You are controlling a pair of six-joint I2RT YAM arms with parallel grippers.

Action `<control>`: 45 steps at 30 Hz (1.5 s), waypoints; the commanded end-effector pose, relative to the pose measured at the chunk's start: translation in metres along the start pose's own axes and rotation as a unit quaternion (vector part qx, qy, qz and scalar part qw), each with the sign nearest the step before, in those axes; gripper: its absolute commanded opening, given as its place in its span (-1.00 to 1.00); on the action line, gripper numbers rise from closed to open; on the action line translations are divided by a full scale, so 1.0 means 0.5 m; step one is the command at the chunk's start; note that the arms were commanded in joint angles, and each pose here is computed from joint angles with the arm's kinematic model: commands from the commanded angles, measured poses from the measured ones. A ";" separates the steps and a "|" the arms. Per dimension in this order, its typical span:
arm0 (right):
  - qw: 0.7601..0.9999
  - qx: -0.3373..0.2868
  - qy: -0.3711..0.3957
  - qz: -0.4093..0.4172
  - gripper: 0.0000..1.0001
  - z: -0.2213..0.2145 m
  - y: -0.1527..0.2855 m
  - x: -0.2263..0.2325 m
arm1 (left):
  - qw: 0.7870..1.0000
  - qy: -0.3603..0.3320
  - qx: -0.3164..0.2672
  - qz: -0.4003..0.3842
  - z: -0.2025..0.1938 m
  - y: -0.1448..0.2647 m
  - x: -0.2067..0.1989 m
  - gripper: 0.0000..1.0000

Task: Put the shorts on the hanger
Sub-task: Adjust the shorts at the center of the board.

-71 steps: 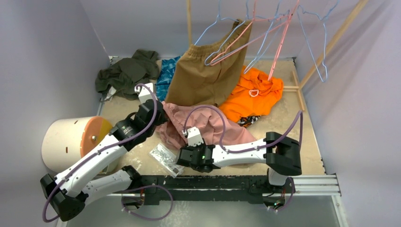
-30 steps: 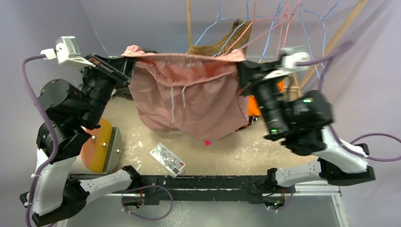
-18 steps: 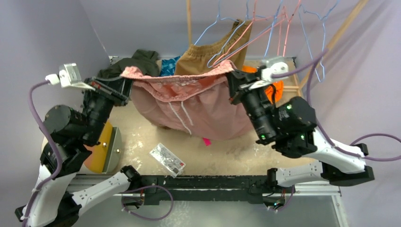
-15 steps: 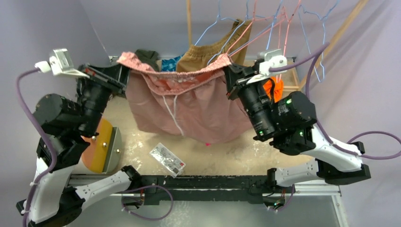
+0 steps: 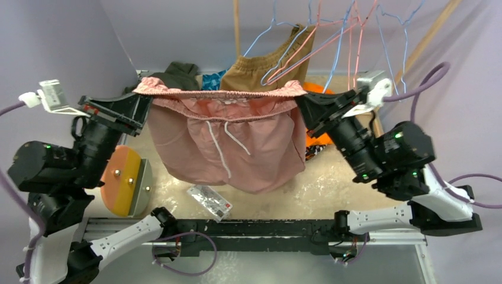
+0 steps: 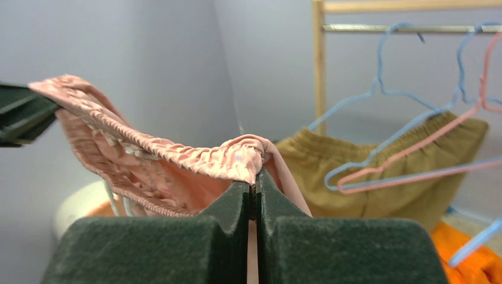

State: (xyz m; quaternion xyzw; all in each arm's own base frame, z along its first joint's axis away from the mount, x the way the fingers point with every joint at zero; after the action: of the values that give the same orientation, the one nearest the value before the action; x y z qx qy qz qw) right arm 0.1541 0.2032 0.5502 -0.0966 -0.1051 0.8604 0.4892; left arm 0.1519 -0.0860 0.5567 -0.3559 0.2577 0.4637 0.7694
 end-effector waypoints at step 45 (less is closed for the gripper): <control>0.964 0.225 -0.028 -0.136 -1.00 -0.492 -0.007 -0.077 | 0.959 -0.095 0.186 0.190 -0.403 -0.032 0.365 -1.00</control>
State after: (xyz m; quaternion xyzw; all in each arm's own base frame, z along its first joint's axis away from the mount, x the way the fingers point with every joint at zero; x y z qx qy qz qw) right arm 0.2289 0.1704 0.3896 0.0234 -0.0144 0.7960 0.6047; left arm 0.2227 -0.1410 0.3743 -0.1600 0.2825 0.5589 0.7630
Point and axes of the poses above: each gripper's point midway between its finger pads, its own y axis back along the fingers, its own x axis along the line the jaws close on, z = x × y, the point moved 2 cm from there along y, back along the fingers, and after that the axes turned 13 degrees about y, right-handed, at the moved point
